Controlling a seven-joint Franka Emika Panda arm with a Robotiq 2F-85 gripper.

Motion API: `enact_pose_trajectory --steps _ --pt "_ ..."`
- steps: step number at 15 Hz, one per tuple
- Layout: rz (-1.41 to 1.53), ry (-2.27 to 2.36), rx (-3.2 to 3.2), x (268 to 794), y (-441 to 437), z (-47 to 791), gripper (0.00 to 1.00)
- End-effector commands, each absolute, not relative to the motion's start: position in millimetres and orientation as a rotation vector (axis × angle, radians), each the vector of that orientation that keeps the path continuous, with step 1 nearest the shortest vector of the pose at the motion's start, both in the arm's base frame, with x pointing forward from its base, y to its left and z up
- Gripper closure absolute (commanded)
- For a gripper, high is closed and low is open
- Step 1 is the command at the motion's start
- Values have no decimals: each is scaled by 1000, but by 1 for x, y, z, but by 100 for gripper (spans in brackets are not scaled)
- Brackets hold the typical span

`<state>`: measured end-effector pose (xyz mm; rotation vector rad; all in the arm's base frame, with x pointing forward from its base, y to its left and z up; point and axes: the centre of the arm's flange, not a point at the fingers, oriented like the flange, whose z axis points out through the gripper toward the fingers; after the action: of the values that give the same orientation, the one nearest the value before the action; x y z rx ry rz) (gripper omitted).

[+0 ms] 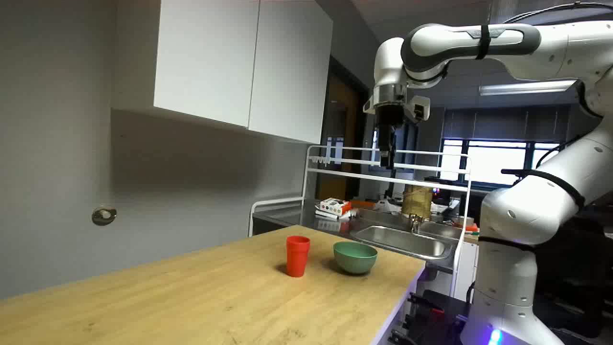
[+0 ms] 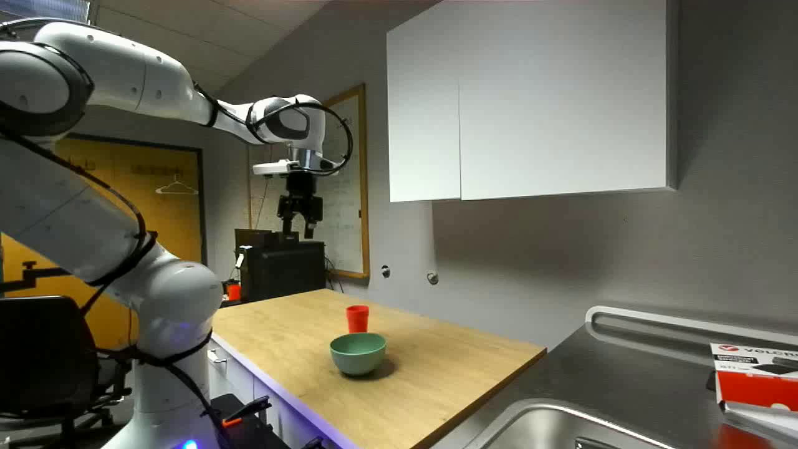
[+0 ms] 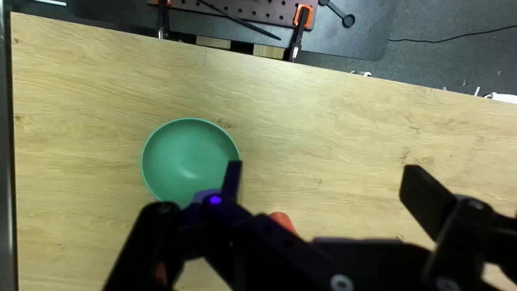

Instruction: Pour the contents in the cup into the bowl

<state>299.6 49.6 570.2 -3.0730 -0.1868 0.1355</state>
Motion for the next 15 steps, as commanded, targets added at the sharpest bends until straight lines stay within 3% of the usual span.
enact_pose_trajectory --steps 1,11,15 --pt "133 -187 -3073 300 50 571 0" --pt "129 -187 -3073 299 50 571 0" --pt "132 -177 -3059 330 51 551 0"
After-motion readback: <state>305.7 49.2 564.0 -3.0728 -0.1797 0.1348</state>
